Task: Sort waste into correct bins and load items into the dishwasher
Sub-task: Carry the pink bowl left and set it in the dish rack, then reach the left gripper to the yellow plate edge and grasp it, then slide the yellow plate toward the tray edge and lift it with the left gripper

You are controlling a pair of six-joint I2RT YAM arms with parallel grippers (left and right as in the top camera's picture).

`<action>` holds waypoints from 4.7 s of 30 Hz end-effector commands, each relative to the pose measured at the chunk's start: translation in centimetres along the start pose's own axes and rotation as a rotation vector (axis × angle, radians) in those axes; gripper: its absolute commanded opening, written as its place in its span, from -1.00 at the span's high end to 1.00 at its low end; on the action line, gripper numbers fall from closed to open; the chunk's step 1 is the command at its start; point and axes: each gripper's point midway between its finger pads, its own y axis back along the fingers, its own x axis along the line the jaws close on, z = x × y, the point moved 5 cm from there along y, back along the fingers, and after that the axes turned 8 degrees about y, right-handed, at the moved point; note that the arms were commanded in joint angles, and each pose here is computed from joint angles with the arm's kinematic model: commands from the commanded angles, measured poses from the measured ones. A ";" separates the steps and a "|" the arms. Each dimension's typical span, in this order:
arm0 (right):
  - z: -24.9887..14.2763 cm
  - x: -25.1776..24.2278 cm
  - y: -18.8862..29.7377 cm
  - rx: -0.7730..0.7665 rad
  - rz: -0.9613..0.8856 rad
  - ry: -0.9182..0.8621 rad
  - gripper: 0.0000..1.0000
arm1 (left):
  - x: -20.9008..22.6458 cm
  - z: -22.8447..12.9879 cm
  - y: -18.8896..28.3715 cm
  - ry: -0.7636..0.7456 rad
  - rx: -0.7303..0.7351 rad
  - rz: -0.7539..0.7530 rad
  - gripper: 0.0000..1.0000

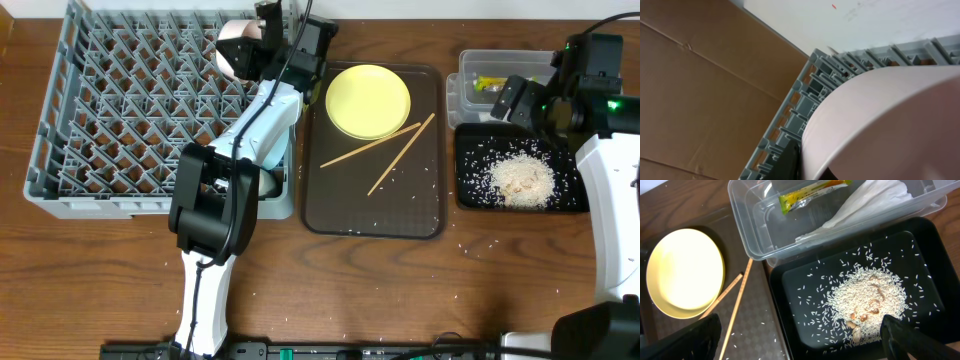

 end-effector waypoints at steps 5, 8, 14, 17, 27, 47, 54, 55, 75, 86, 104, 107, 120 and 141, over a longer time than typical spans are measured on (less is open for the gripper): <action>0.1 -0.1 0.1 -0.005 -0.010 -0.014 -0.99 | -1.7 -1.7 0.2 -0.028 0.005 -0.006 0.85; 0.1 -0.1 0.1 -0.004 -0.010 -0.014 -0.98 | -2.0 -1.9 0.7 -0.056 0.003 -0.015 0.85; 0.1 -0.1 0.1 -0.004 -0.010 -0.014 -0.98 | -2.3 -2.2 1.6 -0.071 -0.003 -0.027 0.84; 0.1 -0.1 0.1 -0.005 -0.010 -0.014 -0.98 | -2.6 -2.4 2.6 -0.108 -0.010 -0.040 0.48; 0.1 -0.1 0.1 -0.005 -0.010 -0.014 -0.98 | -3.5 -2.2 5.8 -0.134 -0.054 -0.086 0.09; 0.1 -0.1 0.1 -0.005 -0.010 -0.014 -0.98 | -4.7 1.3 10.9 -0.081 -0.093 -0.462 -0.39; 0.1 -0.1 0.1 -0.005 -0.010 -0.014 -0.99 | -0.2 4.1 16.5 0.165 0.096 -1.093 -0.40; 0.1 -0.1 0.1 -0.005 -0.010 -0.014 -0.98 | 0.3 4.2 17.4 0.195 0.150 -1.189 -0.40; 0.1 -0.1 0.1 -0.005 -0.010 -0.014 -0.98 | -5.0 -4.8 19.2 0.552 0.800 -0.986 -0.11; 0.1 -0.1 0.1 -0.004 -0.010 -0.014 -0.98 | -10.1 -8.4 18.1 0.569 0.807 -0.869 -0.10; 0.1 -0.1 0.1 -0.005 -0.010 -0.014 -0.98 | -14.2 -11.9 17.4 0.556 0.836 -0.832 -0.10; 0.1 -0.1 0.1 -0.005 -0.010 -0.014 -0.98 | -14.3 -12.1 17.4 0.553 0.837 -0.830 -0.08; 0.1 -0.1 0.1 -0.005 -0.010 -0.014 -0.98 | -14.5 -15.3 17.6 0.483 0.909 -0.823 0.18; 0.1 -0.1 0.1 -0.005 -0.010 -0.014 -0.99 | -15.5 -16.5 19.6 0.308 0.974 -1.045 0.85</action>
